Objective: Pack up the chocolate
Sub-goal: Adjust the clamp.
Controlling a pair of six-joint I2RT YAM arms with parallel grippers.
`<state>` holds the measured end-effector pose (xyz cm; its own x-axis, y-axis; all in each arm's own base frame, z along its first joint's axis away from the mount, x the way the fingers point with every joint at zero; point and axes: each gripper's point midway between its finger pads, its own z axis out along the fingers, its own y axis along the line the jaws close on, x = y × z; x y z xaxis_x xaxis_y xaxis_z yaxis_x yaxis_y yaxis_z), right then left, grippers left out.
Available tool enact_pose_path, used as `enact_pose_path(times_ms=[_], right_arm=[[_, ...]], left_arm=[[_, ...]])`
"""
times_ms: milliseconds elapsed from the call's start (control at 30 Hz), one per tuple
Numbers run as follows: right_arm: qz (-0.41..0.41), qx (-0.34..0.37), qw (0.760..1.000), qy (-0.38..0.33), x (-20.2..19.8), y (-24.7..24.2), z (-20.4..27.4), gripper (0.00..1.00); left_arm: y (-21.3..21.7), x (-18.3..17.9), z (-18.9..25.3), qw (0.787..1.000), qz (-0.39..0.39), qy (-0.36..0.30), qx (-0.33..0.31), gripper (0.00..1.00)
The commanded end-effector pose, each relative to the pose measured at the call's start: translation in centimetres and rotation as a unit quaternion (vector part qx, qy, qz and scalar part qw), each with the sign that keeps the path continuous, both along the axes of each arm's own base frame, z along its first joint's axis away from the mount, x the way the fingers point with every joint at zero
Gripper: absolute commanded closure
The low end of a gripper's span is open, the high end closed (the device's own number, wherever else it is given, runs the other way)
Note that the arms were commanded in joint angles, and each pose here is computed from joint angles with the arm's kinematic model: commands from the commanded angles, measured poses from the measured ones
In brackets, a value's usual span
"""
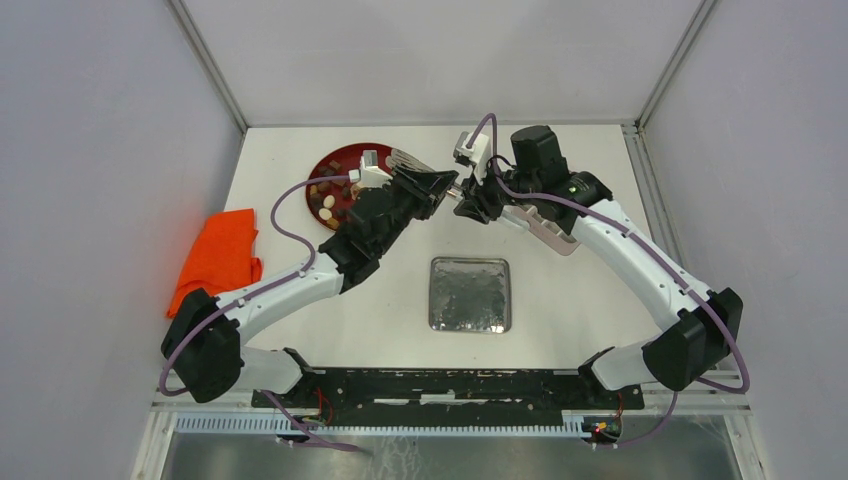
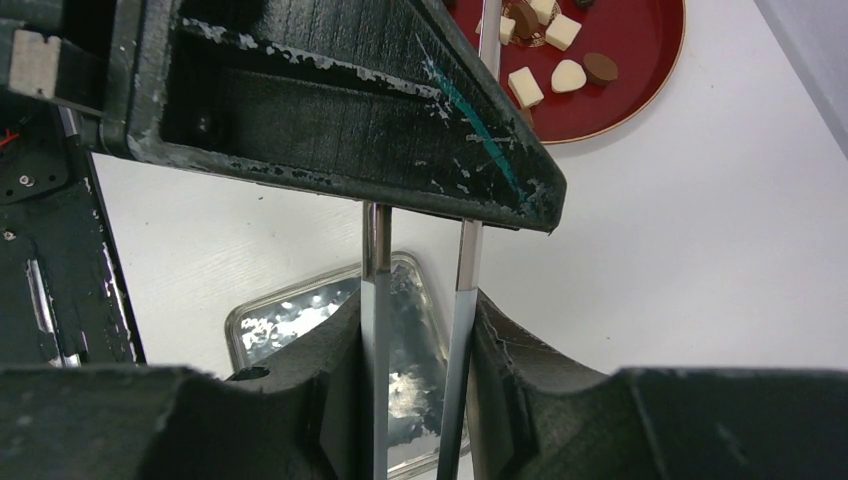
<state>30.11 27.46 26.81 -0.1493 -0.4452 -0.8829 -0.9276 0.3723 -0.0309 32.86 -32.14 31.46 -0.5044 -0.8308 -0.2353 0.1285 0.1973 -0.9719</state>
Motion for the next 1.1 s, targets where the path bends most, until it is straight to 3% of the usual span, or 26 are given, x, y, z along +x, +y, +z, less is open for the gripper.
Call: enact_pose_path(times_ms=[0,133,167,200,267,467,533,700,933,1067], right_arm=[[0.029,0.026,0.998,-0.045,-0.7,0.5,3.1,0.78],[0.032,0.029,0.998,-0.041,-0.9,0.6,3.0,0.77],[0.034,0.03,0.998,-0.039,-1.0,0.7,3.0,0.75],[0.036,0.031,0.998,-0.039,-1.0,0.7,3.1,0.72],[0.037,0.034,0.998,-0.037,-1.1,0.8,3.2,0.59],[0.031,0.033,0.998,-0.034,-0.9,0.7,3.8,0.44],[0.029,0.032,0.998,-0.034,-0.8,0.7,3.9,0.46],[0.02,0.024,0.999,-0.033,-0.5,0.5,3.5,0.61],[0.021,0.018,0.999,-0.027,-0.5,0.5,3.0,0.61],[0.026,0.021,0.999,-0.028,-0.7,0.6,3.2,0.7]], left_arm=[[-0.2,-0.2,2.7,0.998,-0.007,-0.017,-0.06,0.81],[-0.2,-0.2,2.8,0.998,-0.007,-0.019,-0.058,0.75],[-0.2,-0.2,2.8,0.998,-0.008,-0.02,-0.058,0.77],[-0.2,-0.2,2.8,0.998,-0.008,-0.02,-0.057,0.87],[-0.2,-0.2,2.8,0.998,-0.007,-0.02,-0.057,0.96],[-0.1,-0.1,2.5,0.999,-0.002,-0.021,-0.047,0.98],[-0.1,0.0,2.5,0.999,-0.002,-0.021,-0.046,0.98],[-0.1,0.1,2.3,0.999,0.0,-0.021,-0.04,0.98],[-0.3,0.1,2.3,0.999,-0.002,-0.02,-0.041,0.98],[-0.3,0.0,2.4,0.999,-0.004,-0.022,-0.041,0.96]])
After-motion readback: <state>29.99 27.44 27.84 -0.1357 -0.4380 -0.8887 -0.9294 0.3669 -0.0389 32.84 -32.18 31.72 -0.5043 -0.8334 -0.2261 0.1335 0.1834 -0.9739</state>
